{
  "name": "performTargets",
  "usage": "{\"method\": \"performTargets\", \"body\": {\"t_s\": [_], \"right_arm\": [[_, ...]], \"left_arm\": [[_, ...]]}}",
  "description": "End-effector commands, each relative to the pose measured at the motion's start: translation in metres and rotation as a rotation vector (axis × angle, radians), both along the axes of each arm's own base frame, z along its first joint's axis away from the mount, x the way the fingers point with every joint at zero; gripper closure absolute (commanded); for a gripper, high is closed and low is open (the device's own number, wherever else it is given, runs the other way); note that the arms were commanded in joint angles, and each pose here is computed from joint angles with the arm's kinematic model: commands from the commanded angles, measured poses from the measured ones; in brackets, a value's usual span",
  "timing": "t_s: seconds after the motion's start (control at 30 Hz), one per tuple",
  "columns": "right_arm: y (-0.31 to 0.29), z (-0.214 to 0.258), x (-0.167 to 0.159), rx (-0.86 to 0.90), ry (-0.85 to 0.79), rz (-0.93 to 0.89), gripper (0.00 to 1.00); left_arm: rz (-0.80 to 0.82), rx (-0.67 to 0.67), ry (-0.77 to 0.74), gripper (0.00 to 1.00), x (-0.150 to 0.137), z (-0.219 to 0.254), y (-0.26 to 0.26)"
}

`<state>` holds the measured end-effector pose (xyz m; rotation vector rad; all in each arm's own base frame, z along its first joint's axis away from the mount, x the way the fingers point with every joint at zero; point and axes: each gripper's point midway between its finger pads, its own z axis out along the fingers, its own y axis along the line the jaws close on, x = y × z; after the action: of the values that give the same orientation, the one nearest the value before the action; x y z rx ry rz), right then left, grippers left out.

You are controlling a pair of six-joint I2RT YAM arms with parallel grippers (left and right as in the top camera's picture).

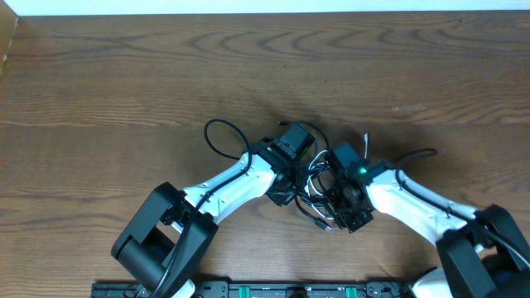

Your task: Untangle cables

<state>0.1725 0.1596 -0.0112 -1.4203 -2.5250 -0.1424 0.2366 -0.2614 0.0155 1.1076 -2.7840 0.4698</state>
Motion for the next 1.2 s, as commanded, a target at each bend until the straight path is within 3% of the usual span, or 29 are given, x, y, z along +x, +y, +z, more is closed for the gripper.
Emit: {"method": "performTargets", "body": {"t_s": [0.0, 0.37, 0.53, 0.67, 0.9, 1.1, 1.17], "right_arm": [[-0.035, -0.035, -0.022, -0.198, 0.099, 0.031, 0.96], [-0.033, -0.032, -0.031, -0.163, 0.176, 0.146, 0.99], [-0.069, -0.013, -0.046, -0.326, 0.270, 0.193, 0.99], [-0.109, 0.005, -0.063, -0.522, 0.353, 0.221, 0.99], [-0.109, 0.004, -0.063, -0.524, 0.348, 0.209, 0.99], [-0.088, -0.017, -0.027, -0.394, 0.186, 0.367, 0.99], [-0.077, -0.023, -0.008, -0.344, 0.103, 0.441, 0.99]], "left_arm": [[-0.005, 0.002, 0.017, 0.89, -0.001, -0.002, 0.000], [-0.005, 0.002, 0.017, 0.86, -0.001, -0.002, -0.001], [-0.005, 0.002, 0.016, 0.69, -0.001, -0.002, 0.000], [0.005, 0.035, -0.013, 0.67, 0.004, -0.003, 0.005], [0.019, 0.118, -0.088, 0.61, 0.017, -0.006, 0.019], [-0.193, 0.155, -0.182, 0.28, 0.030, -0.006, 0.028], [-0.254, 0.165, -0.202, 0.22, 0.036, -0.006, 0.036]]}}
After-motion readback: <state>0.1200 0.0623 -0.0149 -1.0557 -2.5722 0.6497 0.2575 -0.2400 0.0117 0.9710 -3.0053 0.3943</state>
